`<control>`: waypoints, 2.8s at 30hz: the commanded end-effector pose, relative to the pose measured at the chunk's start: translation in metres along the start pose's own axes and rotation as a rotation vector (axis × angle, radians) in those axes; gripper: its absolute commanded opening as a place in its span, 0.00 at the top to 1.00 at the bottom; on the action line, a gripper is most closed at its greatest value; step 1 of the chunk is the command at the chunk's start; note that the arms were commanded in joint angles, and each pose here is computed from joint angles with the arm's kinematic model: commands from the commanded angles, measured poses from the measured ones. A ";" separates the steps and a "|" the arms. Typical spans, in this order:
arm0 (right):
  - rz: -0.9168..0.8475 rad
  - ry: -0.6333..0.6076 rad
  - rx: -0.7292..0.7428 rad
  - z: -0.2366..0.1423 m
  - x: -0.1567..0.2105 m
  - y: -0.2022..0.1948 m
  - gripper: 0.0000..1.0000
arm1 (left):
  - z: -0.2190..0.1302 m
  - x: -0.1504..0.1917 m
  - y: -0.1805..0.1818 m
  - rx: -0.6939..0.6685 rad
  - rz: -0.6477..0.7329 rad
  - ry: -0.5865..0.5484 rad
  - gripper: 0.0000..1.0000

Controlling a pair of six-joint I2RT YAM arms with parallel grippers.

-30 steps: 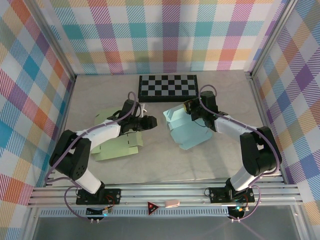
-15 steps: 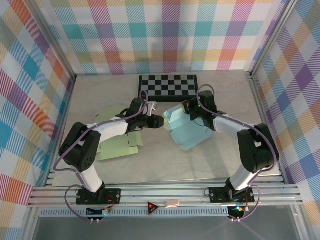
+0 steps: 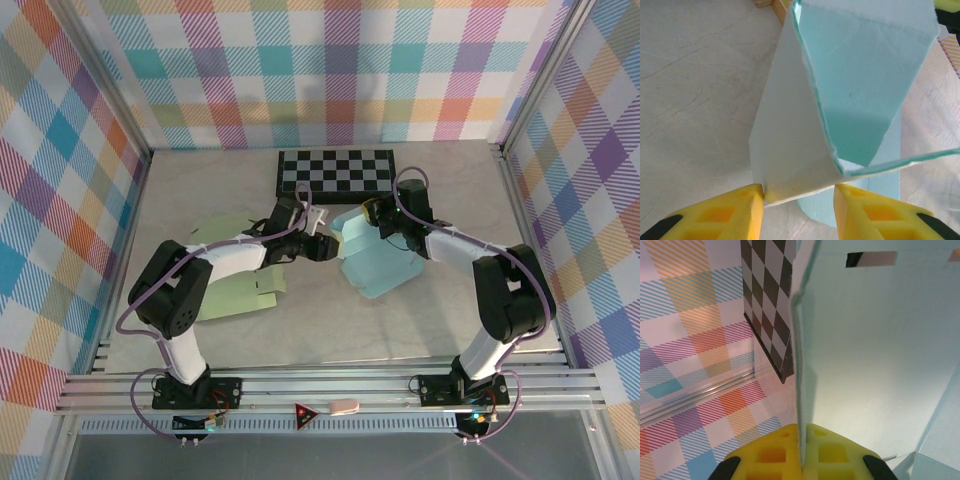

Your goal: Fold the paper box

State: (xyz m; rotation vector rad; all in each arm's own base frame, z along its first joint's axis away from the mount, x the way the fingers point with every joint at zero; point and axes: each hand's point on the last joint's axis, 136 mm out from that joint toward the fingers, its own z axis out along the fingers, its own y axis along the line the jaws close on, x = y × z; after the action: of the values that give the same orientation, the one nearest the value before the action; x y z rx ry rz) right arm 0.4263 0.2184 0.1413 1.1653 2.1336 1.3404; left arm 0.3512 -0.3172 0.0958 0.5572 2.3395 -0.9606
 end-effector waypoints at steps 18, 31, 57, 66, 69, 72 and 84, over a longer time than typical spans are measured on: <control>-0.004 -0.048 -0.140 0.006 0.001 -0.013 1.00 | 0.023 -0.006 0.008 -0.128 -0.020 -0.063 0.60; 0.016 -0.050 -0.211 0.004 0.000 -0.007 1.00 | 0.025 -0.001 -0.010 -0.126 -0.027 -0.073 0.60; 0.001 -0.058 -0.308 -0.020 0.029 -0.020 1.00 | -0.017 0.023 -0.005 -0.206 0.048 -0.024 0.55; -0.033 0.002 -0.372 -0.008 0.035 -0.022 1.00 | -0.015 0.031 -0.010 -0.162 0.050 -0.004 0.58; -0.047 0.001 -0.361 -0.008 0.035 -0.024 1.00 | -0.015 0.030 -0.014 -0.139 0.052 -0.011 0.58; -0.053 0.011 -0.363 -0.008 0.037 -0.023 1.00 | -0.013 0.029 -0.020 -0.108 0.056 -0.009 0.59; -0.058 0.030 -0.375 -0.007 0.039 -0.018 1.00 | -0.005 0.019 -0.023 -0.107 0.063 -0.034 0.61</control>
State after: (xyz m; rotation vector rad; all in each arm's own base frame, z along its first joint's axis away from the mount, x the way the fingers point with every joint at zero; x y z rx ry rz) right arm 0.3875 0.2377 0.1219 0.9921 1.8422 1.6032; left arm 0.3156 -0.3150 0.0854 0.5487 2.3747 -0.7813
